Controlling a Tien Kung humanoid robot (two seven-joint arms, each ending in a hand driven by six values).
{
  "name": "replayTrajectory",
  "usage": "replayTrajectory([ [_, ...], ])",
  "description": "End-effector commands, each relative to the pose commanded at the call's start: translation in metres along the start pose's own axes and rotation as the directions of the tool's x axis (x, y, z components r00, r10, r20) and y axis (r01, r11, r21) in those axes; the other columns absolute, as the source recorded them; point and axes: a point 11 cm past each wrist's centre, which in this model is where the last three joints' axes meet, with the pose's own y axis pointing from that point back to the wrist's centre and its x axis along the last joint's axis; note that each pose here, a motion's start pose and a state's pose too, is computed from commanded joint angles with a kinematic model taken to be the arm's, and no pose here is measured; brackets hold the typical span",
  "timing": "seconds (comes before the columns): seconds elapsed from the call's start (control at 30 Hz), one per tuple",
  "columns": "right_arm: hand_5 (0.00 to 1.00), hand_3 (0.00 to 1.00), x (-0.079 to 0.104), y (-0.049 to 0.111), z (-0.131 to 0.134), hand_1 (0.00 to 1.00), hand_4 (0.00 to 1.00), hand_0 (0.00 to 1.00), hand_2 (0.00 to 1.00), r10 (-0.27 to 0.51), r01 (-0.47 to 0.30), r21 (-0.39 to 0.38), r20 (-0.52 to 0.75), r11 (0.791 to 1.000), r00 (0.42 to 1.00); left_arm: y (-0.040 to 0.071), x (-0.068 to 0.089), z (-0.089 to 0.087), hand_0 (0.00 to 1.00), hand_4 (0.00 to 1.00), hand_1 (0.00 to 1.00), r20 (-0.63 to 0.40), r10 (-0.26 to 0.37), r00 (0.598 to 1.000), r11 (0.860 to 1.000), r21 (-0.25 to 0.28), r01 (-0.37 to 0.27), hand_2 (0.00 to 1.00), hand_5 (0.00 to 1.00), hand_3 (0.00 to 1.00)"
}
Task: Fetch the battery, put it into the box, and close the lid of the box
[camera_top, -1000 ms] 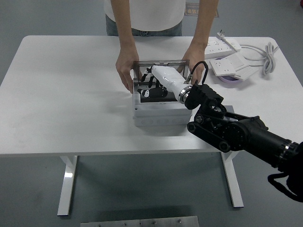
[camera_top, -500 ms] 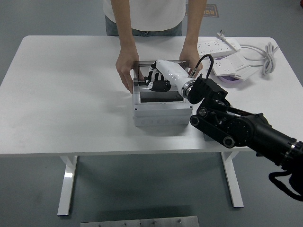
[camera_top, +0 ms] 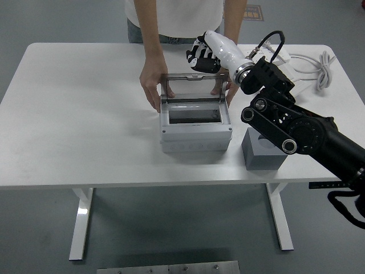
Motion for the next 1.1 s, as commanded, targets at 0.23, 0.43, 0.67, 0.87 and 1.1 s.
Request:
replayTrajectory([
  [0.23, 0.352, 0.433, 0.002, -0.003, 0.005, 0.236, 0.628, 0.089, 0.311, 0.01, -0.01, 0.001, 0.028, 1.0, 1.0, 0.002, -0.003, 0.007, 0.592, 0.537, 0.667, 0.001, -0.006, 1.0, 1.0, -0.011, 0.006, 0.606, 0.002, 0.571],
  [0.43, 0.717, 0.509, -0.007, -0.003, 0.012, 0.323, 0.9, 0.196, 0.402, -0.012, 0.012, -0.012, 0.036, 1.0, 0.999, 0.002, -0.003, 0.009, 0.592, 0.536, 0.666, 0.001, -0.009, 1.0, 1.0, -0.013, 0.009, 0.606, 0.002, 0.572],
  [0.67, 0.918, 0.693, -0.015, -0.003, 0.019, 0.643, 0.998, 0.734, 0.65, -0.018, 0.019, -0.027, 0.044, 0.999, 0.999, 0.002, -0.001, 0.008, 0.592, 0.535, 0.666, 0.002, -0.006, 1.0, 1.0, -0.008, 0.006, 0.606, 0.002, 0.572],
  [0.87, 0.993, 0.735, -0.019, -0.002, 0.024, 0.736, 0.998, 0.867, 0.712, -0.02, 0.022, -0.041, 0.047, 0.999, 0.999, 0.002, -0.001, 0.008, 0.592, 0.538, 0.666, 0.003, -0.005, 1.0, 1.0, -0.009, 0.005, 0.606, 0.002, 0.572],
  [1.1, 0.998, 0.749, -0.025, -0.001, 0.027, 0.754, 0.998, 0.91, 0.726, -0.029, 0.032, -0.049, 0.051, 0.998, 0.998, 0.002, 0.001, 0.009, 0.592, 0.537, 0.666, 0.005, -0.002, 1.0, 1.0, -0.012, 0.002, 0.605, 0.002, 0.572],
])
